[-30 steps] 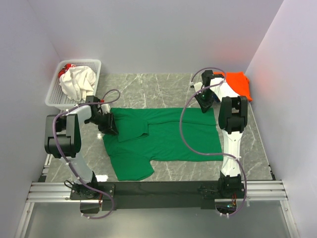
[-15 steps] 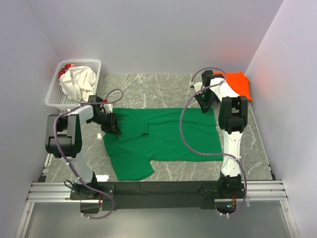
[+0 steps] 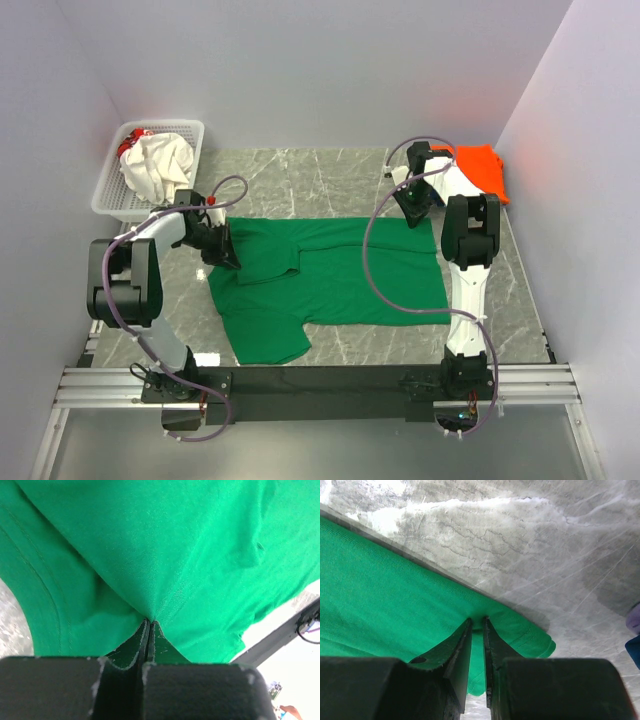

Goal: Fold and stack the t-shirts
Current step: Fold the tshirt

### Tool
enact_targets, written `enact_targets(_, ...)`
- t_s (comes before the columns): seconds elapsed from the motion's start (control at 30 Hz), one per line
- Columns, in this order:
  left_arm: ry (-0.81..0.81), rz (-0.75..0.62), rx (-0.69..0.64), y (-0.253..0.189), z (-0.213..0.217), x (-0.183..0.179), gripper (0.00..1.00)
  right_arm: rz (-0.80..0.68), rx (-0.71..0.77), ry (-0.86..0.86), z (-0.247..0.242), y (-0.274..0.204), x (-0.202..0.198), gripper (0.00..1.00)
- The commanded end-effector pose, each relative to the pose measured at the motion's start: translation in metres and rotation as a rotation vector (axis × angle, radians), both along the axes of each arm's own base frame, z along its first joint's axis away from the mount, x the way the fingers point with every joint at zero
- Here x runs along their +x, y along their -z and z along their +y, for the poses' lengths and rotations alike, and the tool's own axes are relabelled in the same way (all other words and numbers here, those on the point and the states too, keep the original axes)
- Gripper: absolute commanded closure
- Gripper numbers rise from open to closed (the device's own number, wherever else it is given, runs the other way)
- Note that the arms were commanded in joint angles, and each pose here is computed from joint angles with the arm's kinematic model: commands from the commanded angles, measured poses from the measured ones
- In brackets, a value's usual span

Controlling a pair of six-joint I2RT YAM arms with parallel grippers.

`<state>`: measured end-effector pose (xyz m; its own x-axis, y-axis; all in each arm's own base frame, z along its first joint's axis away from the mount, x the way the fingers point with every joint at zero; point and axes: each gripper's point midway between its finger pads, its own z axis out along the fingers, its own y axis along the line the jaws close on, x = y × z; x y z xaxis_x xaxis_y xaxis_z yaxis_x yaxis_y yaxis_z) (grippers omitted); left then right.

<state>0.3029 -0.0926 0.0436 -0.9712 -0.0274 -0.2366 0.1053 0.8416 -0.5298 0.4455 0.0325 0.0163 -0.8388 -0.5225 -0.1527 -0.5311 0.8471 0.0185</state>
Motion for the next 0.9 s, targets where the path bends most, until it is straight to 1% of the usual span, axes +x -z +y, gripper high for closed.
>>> enact_targets(0.0,0.050,-0.029,-0.022,-0.021,-0.004,-0.009,0.99,0.073,-0.040,-0.006,-0.009,0.012,-0.019,0.79)
enact_targets(0.03,0.094,-0.033,-0.018,-0.021,-0.011,-0.014,0.99,0.071,-0.038,-0.006,-0.009,0.012,-0.019,0.79)
enact_targets(0.2,0.135,0.015,-0.012,-0.015,-0.012,-0.032,0.99,0.074,-0.040,-0.006,-0.009,0.013,-0.019,0.79)
enact_targets(0.37,0.177,0.025,-0.006,-0.014,-0.014,-0.045,0.99,0.069,-0.043,-0.007,-0.010,0.012,-0.018,0.79)
enact_targets(0.6,0.162,0.078,0.034,0.009,-0.009,-0.044,0.99,0.075,-0.046,-0.004,-0.011,0.014,-0.019,0.79)
enact_targets(0.63,0.155,0.089,0.042,0.013,-0.008,-0.041,0.98,0.078,-0.046,-0.006,-0.010,0.014,-0.020,0.79)
enact_targets(0.67,0.151,0.085,0.047,0.014,-0.007,-0.038,0.93,0.081,-0.047,-0.009,-0.010,0.014,-0.020,0.79)
enact_targets(0.7,0.151,0.079,0.041,0.013,-0.007,-0.035,0.81,0.083,-0.047,-0.009,-0.010,0.014,-0.020,0.79)
enact_targets(0.77,0.148,0.030,0.030,0.004,-0.006,-0.022,0.73,0.085,-0.047,-0.012,-0.011,0.013,-0.021,0.79)
enact_targets(0.8,0.155,0.005,0.007,-0.003,-0.008,-0.018,0.68,0.082,-0.048,-0.017,-0.011,0.011,-0.021,0.79)
enact_targets(0.83,0.170,-0.061,-0.003,-0.018,-0.007,-0.006,0.66,0.087,-0.046,-0.017,-0.011,0.012,-0.023,0.79)
enact_targets(0.87,0.177,-0.090,-0.010,-0.027,-0.007,-0.001,0.64,0.084,-0.042,-0.022,-0.010,0.009,-0.024,0.79)
